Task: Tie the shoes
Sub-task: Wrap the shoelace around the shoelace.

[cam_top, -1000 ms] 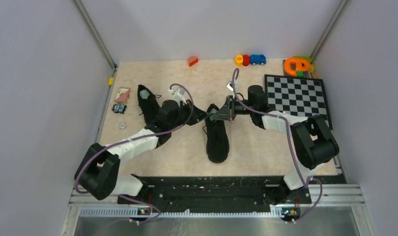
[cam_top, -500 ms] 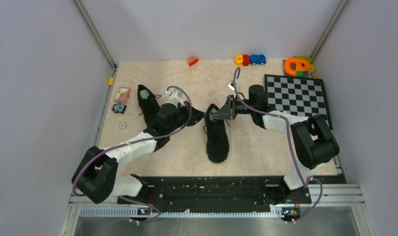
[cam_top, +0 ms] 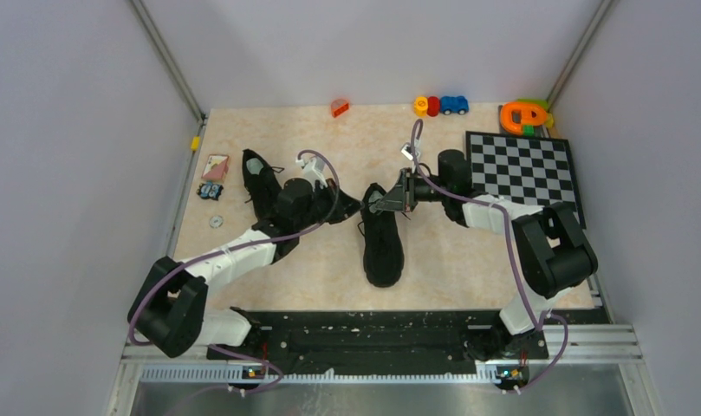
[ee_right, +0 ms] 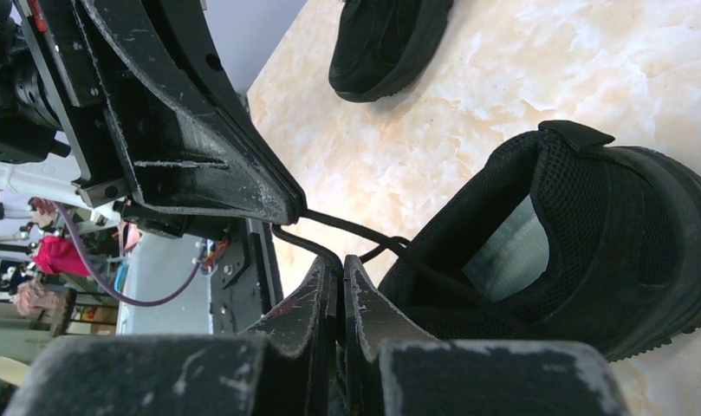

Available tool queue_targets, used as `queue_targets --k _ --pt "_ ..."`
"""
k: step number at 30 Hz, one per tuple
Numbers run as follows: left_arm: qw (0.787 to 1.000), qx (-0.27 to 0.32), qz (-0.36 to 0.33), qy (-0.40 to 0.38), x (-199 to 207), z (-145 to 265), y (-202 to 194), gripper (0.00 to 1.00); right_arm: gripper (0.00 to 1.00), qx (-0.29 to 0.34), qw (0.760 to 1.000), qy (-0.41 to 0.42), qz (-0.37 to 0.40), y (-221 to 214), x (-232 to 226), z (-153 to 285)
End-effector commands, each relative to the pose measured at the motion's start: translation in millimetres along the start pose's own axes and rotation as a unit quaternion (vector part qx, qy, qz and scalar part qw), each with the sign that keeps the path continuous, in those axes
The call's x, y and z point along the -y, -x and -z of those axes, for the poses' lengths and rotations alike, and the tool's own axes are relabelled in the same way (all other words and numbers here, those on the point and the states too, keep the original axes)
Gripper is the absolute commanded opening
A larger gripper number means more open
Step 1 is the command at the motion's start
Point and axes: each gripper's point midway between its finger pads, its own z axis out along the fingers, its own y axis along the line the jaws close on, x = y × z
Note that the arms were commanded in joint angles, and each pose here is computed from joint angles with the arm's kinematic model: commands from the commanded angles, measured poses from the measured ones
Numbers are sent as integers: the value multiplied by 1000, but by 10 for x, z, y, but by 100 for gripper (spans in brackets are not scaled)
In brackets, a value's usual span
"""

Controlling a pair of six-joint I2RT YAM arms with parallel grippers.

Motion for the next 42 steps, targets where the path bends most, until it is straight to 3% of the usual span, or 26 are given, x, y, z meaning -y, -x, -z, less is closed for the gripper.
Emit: queue_targets --k 1,10,14,20,24,42 --pt "999 3 -19 -26 146 11 57 0 0 21 1000 6 19 254 -87 1" --pt "999 4 2 -40 141 -6 -58 0 0 11 1000 -15 -18 242 -23 -11" --pt "999 0 34 -10 26 -79 -33 0 0 -3 1000 -7 -8 217 -64 4" --pt "988 -86 128 28 -256 -211 -115 0 0 -6 1000 14 -2 221 -119 -5" --pt "985 -88 146 14 -255 -217 -154 0 0 -2 1000 16 -6 240 -122 -13" --pt "995 -33 70 59 -215 -67 -204 0 0 28 998 -14 -58 333 -13 -58"
